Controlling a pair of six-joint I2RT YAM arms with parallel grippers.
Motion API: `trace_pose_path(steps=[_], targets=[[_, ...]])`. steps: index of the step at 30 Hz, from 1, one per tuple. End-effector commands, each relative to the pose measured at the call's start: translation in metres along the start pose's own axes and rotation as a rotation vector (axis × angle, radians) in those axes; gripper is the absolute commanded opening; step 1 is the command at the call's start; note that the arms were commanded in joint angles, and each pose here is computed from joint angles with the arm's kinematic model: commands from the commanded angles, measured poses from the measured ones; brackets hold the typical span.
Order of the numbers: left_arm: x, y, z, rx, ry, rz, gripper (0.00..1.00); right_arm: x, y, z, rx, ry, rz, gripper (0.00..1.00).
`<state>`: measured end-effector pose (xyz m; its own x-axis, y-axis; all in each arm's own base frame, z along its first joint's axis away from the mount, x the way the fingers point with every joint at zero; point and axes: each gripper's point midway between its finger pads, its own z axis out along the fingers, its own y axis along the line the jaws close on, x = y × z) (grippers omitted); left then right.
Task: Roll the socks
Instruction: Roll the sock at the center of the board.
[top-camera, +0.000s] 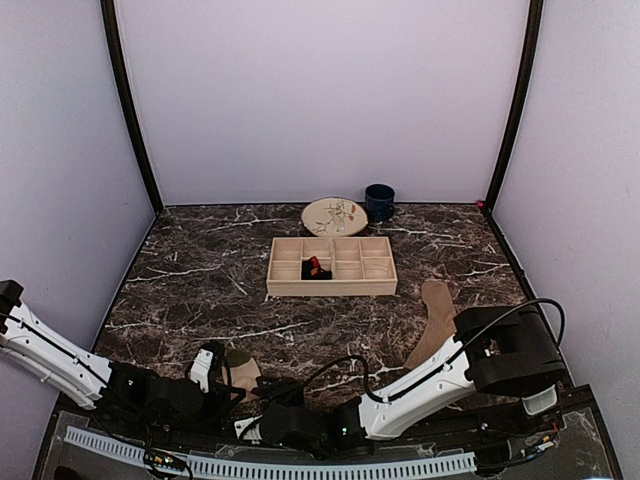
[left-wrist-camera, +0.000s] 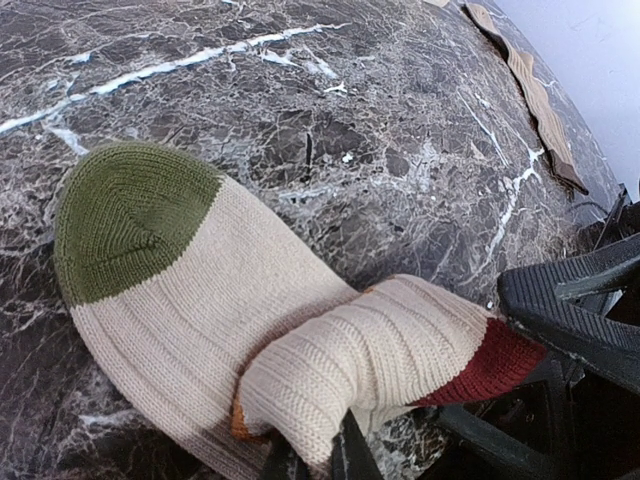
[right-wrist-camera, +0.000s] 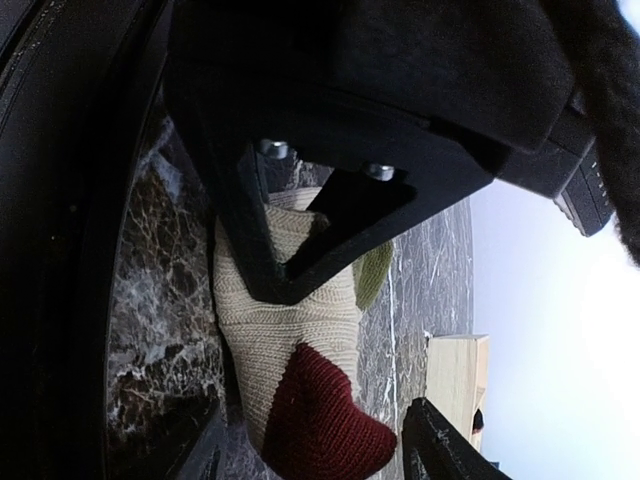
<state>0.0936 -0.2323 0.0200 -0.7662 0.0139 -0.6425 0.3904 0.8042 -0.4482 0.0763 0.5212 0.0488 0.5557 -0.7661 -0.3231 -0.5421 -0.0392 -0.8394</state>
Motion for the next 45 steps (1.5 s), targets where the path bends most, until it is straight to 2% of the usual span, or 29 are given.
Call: trace_pose_path(steps=[1, 17, 21, 24, 30, 35, 37, 42, 43, 44, 45], targets=[[0.018, 0.016, 0.001, -0.039, 0.066, 0.040, 0.00, 0.002, -0.005, 0.004, 0.022, -0.003, 0.006, 0.60], [0.014, 0.011, -0.001, -0.024, 0.056, 0.049, 0.00, 0.018, 0.004, 0.020, -0.137, 0.008, 0.046, 0.58], [0.013, 0.010, -0.001, -0.023, 0.052, 0.049, 0.00, 0.020, 0.011, 0.024, -0.178, 0.014, 0.047, 0.54], [0.013, 0.009, -0.001, -0.013, 0.053, 0.050, 0.00, 0.023, 0.016, 0.028, -0.204, 0.020, 0.050, 0.47], [0.013, 0.006, -0.001, 0.003, 0.053, 0.053, 0.00, 0.028, 0.025, 0.032, -0.262, 0.023, 0.075, 0.23], [0.011, 0.005, -0.001, -0.007, 0.054, 0.067, 0.01, 0.030, 0.030, 0.035, -0.303, 0.024, 0.090, 0.11], [0.009, 0.006, -0.002, -0.020, 0.047, 0.068, 0.08, 0.029, 0.031, 0.034, -0.313, 0.019, 0.097, 0.10], [-0.001, 0.011, -0.007, -0.064, 0.016, 0.038, 0.52, 0.027, 0.034, 0.031, -0.350, 0.012, 0.113, 0.09], [-0.003, 0.012, -0.009, -0.066, 0.006, 0.029, 0.85, 0.027, 0.033, 0.030, -0.355, 0.011, 0.119, 0.09], [-0.006, 0.013, -0.010, -0.069, -0.010, 0.022, 0.94, 0.027, 0.034, 0.028, -0.362, 0.011, 0.124, 0.09], [-0.009, 0.014, -0.012, -0.072, -0.019, 0.018, 0.95, 0.028, 0.033, 0.028, -0.366, 0.012, 0.129, 0.08]])
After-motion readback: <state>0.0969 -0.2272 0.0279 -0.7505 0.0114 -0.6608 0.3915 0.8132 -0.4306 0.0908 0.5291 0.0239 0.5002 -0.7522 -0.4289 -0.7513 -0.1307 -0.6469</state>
